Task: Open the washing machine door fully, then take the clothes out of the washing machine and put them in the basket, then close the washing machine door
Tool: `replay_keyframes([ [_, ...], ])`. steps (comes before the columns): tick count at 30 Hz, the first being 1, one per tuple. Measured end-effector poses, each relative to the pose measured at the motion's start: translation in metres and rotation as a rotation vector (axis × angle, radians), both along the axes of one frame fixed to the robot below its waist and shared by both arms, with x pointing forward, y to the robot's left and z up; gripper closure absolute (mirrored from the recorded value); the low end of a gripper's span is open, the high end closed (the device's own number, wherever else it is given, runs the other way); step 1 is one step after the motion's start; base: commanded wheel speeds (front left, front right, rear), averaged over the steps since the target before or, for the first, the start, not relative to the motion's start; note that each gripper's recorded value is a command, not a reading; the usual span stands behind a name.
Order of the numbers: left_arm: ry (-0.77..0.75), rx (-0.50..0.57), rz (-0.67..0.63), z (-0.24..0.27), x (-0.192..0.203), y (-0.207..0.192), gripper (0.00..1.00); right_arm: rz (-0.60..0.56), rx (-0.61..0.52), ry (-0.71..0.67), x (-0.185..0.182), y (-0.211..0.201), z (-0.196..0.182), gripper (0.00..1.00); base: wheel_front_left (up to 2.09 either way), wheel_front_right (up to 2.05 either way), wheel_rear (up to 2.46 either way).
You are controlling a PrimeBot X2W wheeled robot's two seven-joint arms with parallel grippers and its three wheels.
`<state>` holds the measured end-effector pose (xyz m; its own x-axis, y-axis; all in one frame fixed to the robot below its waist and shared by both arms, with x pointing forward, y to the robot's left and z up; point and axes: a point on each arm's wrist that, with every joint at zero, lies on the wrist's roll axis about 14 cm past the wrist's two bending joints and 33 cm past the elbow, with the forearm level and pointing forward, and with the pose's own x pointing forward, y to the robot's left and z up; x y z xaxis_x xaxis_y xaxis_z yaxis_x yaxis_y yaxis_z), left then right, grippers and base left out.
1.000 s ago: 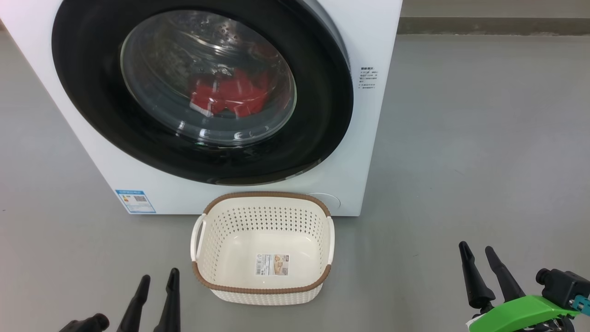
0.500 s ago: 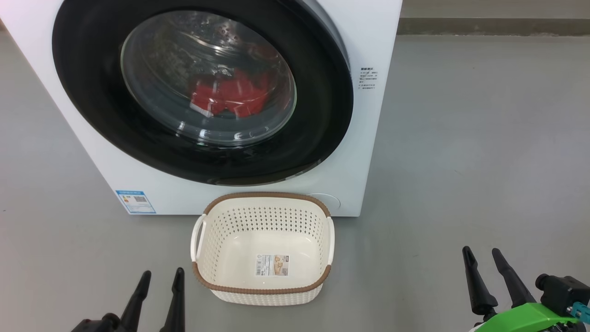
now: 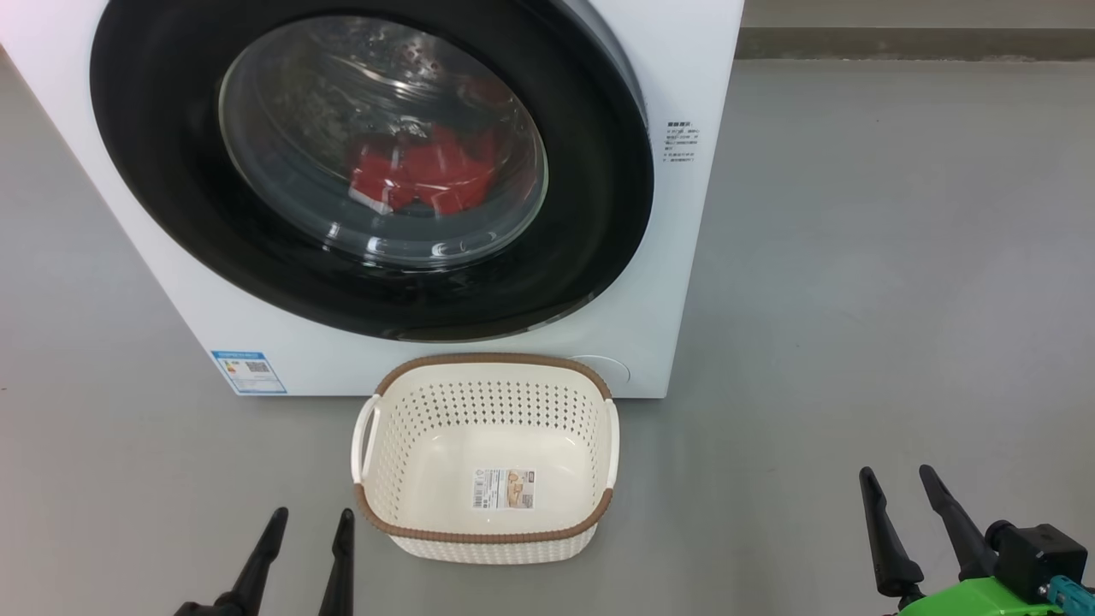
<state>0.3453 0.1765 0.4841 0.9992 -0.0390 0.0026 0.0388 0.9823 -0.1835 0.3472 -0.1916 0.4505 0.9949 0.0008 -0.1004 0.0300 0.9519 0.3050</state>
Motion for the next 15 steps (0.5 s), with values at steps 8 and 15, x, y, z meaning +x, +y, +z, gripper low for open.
replay_keyframes([
  [8, -0.002, 0.076, -0.019, -0.0035, -0.0004, -0.0023, 0.0, 0.0, -0.079, -0.011, -0.0028, -0.0045, 0.0007, 0.0, 0.0, 0.0, 0.0],
  [15, 0.01, 0.072, -0.022, -0.0073, -0.0006, -0.003, 0.0, -0.007, -0.091, -0.014, -0.0033, -0.0071, 0.0019, 0.0, 0.0, 0.0, 0.0],
])
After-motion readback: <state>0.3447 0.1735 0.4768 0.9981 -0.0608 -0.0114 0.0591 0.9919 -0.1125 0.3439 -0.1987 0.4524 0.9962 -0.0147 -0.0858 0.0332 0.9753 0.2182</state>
